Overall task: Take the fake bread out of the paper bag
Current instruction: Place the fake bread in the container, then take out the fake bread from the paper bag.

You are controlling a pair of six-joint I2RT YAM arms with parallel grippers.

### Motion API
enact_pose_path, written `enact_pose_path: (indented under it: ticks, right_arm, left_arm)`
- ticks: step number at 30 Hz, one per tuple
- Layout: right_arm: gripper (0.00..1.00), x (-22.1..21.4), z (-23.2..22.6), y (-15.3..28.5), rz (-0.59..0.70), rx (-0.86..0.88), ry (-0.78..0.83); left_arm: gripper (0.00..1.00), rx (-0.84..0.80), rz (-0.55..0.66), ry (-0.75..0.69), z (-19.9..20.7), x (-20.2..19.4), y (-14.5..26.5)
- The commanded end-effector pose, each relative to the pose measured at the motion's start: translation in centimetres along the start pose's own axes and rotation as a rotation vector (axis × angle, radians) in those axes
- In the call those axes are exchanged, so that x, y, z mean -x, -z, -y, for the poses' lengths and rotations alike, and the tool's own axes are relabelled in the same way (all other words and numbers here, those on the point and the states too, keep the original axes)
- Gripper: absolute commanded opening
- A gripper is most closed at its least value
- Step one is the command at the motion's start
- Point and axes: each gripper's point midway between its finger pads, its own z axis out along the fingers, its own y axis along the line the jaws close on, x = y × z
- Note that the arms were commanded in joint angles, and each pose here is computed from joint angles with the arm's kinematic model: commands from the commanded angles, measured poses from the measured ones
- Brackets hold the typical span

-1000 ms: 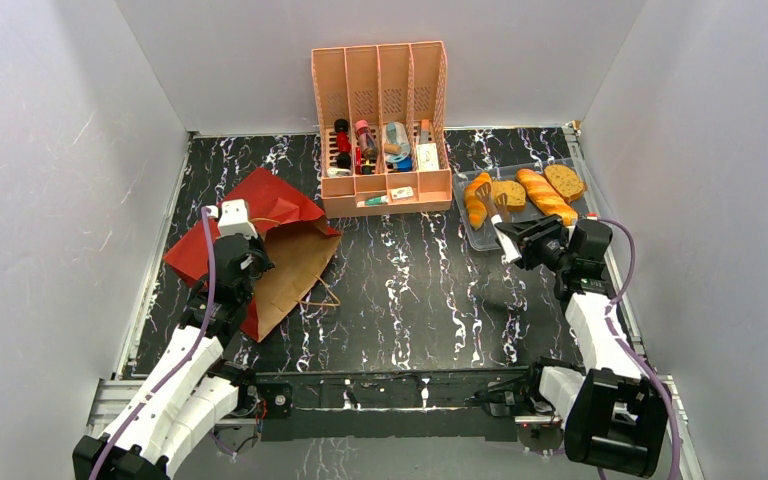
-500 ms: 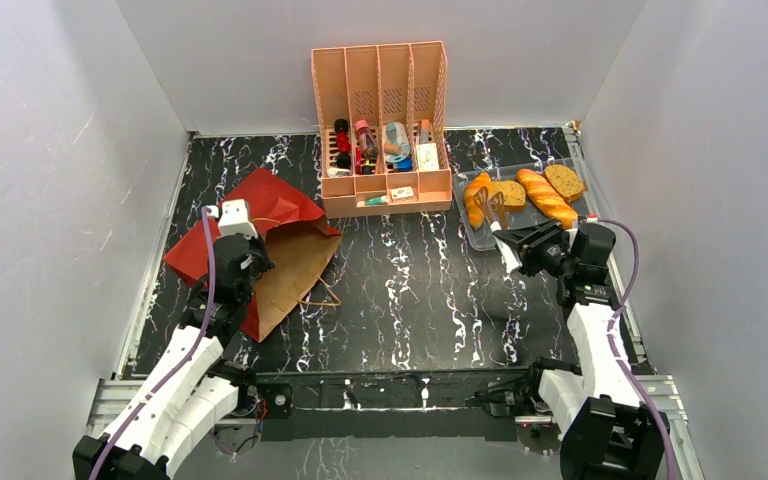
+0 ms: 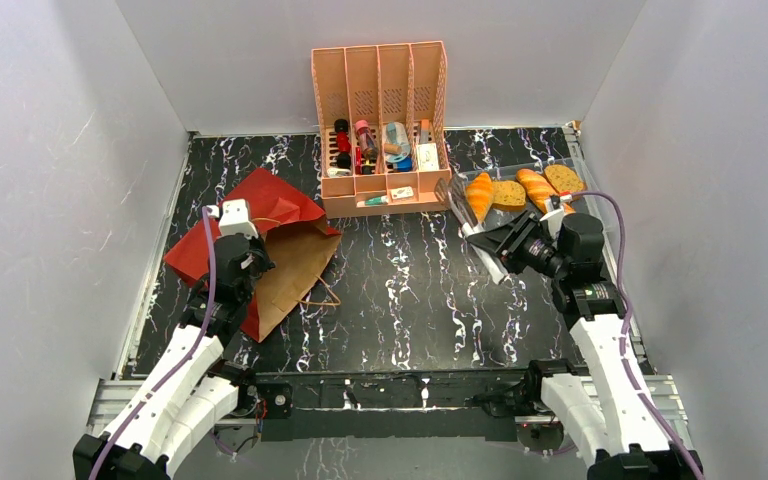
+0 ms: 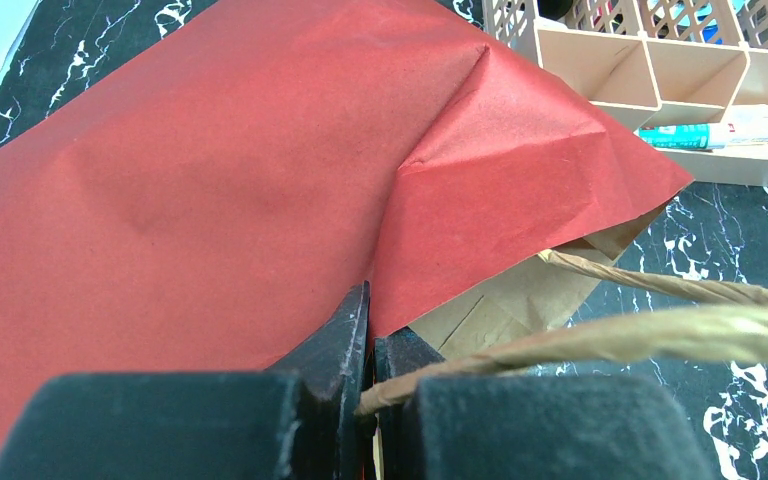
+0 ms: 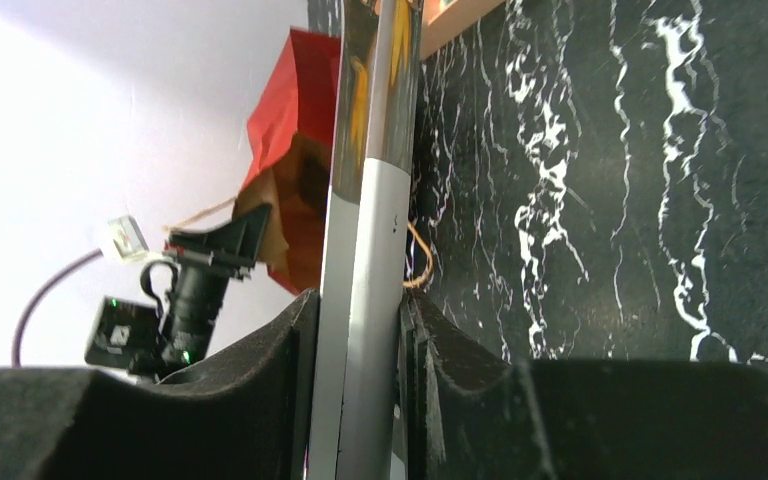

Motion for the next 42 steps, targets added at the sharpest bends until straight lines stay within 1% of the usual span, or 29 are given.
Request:
enact_pose_path:
  ticks: [1,5,8,11,14,19,21,28,33,36,42]
  right_arm:
    - [0.29,-1.4,-3.7,1.5,-0.014,0.073,0.139]
    - [0.29,-3.8,-4.3,1.9,-0.068,0.101,0.168]
    - [0.29,-5.8,-4.4,1.5,-0.12,0.119,0.17]
    - [0.29,-8.4,-5.5,0.8,-0.179,0.152,0.193]
    - [0.28,-12.4,-7.0,-0.4,-0.259,0.171,0.241]
    - [0.28,-20.7,-8.9,-2.0,-0.382,0.176,0.332]
    - [0.27,-22.8,-9.1,-2.8,-0.409,0.175,0.347]
    - [0.27,-25.3,-10.9,-6.4,-0.41,0.219,0.357]
    - [0.27,-26.9,-12.3,-9.9,-0.402,0.226,0.38]
    - [0.28,-27.8,-11.7,-12.7,-0.383,0.191,0.4]
    - [0.3,-28.4,-10.2,-16.8,-0.308,0.138,0.414]
  left_arm:
    - [0.0,-0.013,0.041,0.011,0.5,1.8,0.0]
    - [0.0,-0.013,0.036,0.009,0.5,1.8,-0.1]
    - [0.0,-0.012,0.033,0.006,0.6,1.8,-0.2]
    - [0.0,-0.01,0.028,0.001,0.6,1.8,-0.3]
    - [0.0,-0.01,0.019,-0.003,0.7,1.7,-0.5]
    - [0.0,-0.009,0.017,-0.005,0.7,1.8,-0.5]
    - [0.0,-0.01,0.019,-0.008,0.7,2.0,-0.3]
    - [0.0,-0.035,0.021,-0.01,0.8,2.5,0.8]
    - [0.0,-0.047,0.005,-0.001,0.8,2.4,1.7]
    - [0.0,-0.053,-0.002,0.004,0.7,2.3,2.2]
    - [0.0,-0.066,-0.013,0.024,0.7,2.6,3.2]
